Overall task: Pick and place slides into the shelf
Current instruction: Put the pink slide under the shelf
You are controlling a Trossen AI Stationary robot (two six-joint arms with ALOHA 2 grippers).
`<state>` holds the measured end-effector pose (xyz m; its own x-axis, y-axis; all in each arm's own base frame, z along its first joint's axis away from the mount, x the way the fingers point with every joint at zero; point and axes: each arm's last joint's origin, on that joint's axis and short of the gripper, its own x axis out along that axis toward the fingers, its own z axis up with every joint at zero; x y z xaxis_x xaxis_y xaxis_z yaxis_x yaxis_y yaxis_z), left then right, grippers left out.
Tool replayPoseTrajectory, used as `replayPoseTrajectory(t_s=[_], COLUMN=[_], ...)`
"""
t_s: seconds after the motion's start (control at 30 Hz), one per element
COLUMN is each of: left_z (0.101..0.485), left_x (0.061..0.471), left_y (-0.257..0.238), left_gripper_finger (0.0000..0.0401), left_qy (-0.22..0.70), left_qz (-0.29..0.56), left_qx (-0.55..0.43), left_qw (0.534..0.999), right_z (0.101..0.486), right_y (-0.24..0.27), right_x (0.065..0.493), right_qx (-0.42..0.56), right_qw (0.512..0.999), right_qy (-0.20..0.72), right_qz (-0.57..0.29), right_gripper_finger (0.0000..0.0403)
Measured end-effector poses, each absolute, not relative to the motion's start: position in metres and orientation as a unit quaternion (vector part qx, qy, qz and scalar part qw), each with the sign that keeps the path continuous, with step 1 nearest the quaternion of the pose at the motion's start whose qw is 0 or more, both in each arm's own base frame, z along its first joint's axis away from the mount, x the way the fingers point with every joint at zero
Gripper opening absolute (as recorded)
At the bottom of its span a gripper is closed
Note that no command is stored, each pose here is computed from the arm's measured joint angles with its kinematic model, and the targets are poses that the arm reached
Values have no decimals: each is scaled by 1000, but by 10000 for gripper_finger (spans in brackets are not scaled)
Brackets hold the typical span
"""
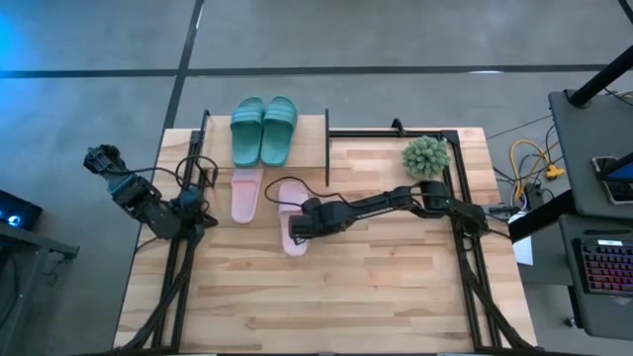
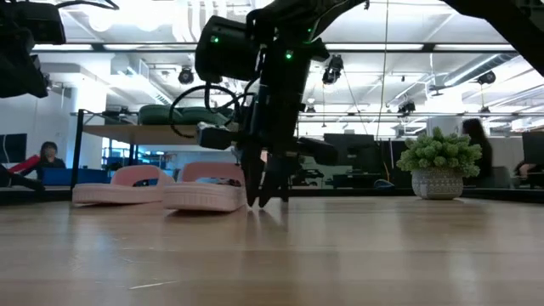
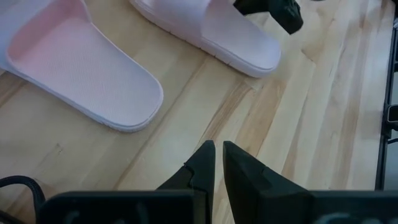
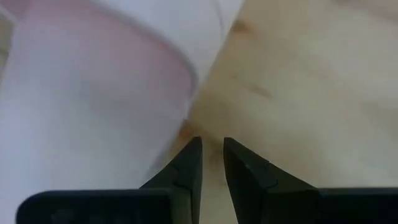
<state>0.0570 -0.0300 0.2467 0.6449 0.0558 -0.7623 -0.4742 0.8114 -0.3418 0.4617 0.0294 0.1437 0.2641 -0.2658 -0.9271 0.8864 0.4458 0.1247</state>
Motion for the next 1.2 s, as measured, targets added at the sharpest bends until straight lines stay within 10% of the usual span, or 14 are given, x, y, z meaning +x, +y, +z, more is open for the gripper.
replayPoseTrajectory(t_s=[0.67,1.2], left_z=[246,246], left_x=[57,57], left_y=[-30,-29], left_gripper_finger=[17,17], left_qy=[392,389], left_qz=[158,160], left_qx=[-277,-271], left_qw=[863,866], right_z=[157,166], right_y=[-6,77], right_x=[479,475], right_qx=[332,391], right_qw=[766,754], right_qy=[396,481], right_qz=[-383,-219], right_gripper_finger=[59,59])
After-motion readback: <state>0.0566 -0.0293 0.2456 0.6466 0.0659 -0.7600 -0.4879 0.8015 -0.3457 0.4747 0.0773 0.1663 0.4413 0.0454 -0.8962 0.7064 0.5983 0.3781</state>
